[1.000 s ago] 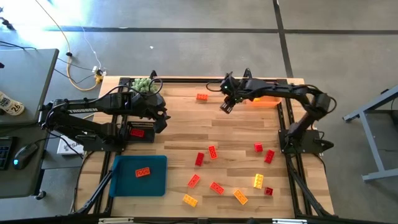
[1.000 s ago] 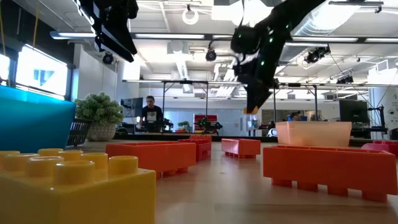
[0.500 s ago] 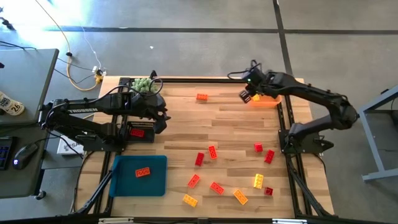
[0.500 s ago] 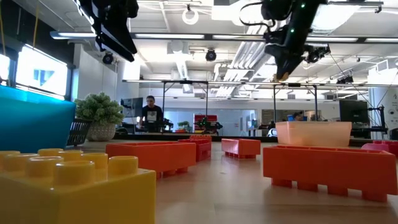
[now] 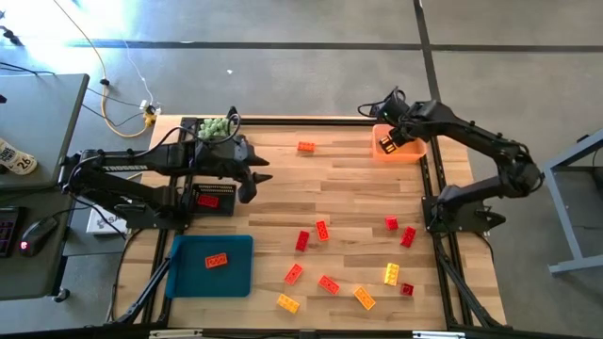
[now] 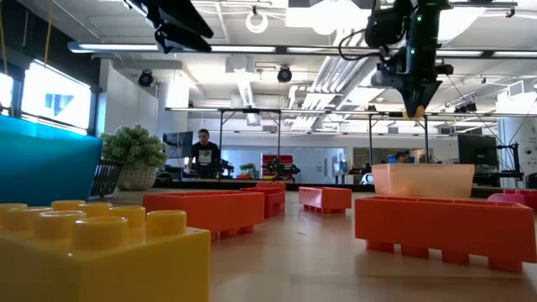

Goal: Sort & place blocks by color
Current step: Put the yellow game piece into the orange bin, then put the red game piece into the black bin

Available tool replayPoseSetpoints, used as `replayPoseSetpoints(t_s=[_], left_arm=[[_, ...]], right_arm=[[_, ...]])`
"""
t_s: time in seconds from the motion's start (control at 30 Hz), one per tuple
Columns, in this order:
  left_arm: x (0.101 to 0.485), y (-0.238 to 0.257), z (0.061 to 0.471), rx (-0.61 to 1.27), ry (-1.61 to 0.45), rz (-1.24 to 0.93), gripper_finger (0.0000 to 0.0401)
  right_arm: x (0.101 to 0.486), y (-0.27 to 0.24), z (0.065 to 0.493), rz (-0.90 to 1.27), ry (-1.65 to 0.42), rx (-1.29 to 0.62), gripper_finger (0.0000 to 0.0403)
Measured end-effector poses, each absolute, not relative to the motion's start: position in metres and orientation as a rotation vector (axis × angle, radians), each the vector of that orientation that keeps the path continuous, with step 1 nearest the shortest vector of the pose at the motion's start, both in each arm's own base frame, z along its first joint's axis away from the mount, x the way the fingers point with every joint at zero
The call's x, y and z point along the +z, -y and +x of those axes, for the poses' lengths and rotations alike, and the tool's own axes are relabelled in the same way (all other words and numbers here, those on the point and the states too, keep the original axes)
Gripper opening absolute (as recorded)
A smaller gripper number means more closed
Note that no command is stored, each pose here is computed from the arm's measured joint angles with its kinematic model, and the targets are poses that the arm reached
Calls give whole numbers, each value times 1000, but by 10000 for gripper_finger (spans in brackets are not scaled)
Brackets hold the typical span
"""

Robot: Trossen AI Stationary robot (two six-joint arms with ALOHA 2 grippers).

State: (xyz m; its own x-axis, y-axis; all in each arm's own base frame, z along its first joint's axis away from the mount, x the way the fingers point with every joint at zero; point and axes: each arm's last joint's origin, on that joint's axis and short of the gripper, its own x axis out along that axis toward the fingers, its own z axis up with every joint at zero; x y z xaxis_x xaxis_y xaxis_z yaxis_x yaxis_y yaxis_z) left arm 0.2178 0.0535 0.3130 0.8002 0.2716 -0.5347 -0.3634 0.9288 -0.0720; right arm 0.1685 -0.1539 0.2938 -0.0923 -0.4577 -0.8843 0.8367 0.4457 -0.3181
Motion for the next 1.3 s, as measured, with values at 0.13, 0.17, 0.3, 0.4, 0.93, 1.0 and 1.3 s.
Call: replayPoseSetpoints(t_s=[0.13, 0.17, 0.3, 0.4, 0.93, 1.0, 1.3], left_arm=[[313, -50, 219, 309, -542, -176, 195], [313, -49, 219, 306, -543, -174, 195], [313, -46, 220, 292, -544, -169, 195], [313, -44, 220, 286, -545, -167, 195], [313, -44, 220, 275, -552, -123, 195], [313, -44, 220, 279, -552, -122, 195], [313, -44, 220, 282, -553, -121, 195]], right_arm=[[286, 165, 166, 417, -1291, -1144, 116], [284, 169, 165, 425, -1304, -1144, 116], [270, 184, 165, 458, -1380, -1128, 116], [257, 196, 165, 477, -1443, -1118, 117], [211, 231, 163, 547, -1627, -1074, 130], [210, 232, 164, 536, -1636, -1058, 143], [210, 233, 163, 493, -1650, -1082, 194]])
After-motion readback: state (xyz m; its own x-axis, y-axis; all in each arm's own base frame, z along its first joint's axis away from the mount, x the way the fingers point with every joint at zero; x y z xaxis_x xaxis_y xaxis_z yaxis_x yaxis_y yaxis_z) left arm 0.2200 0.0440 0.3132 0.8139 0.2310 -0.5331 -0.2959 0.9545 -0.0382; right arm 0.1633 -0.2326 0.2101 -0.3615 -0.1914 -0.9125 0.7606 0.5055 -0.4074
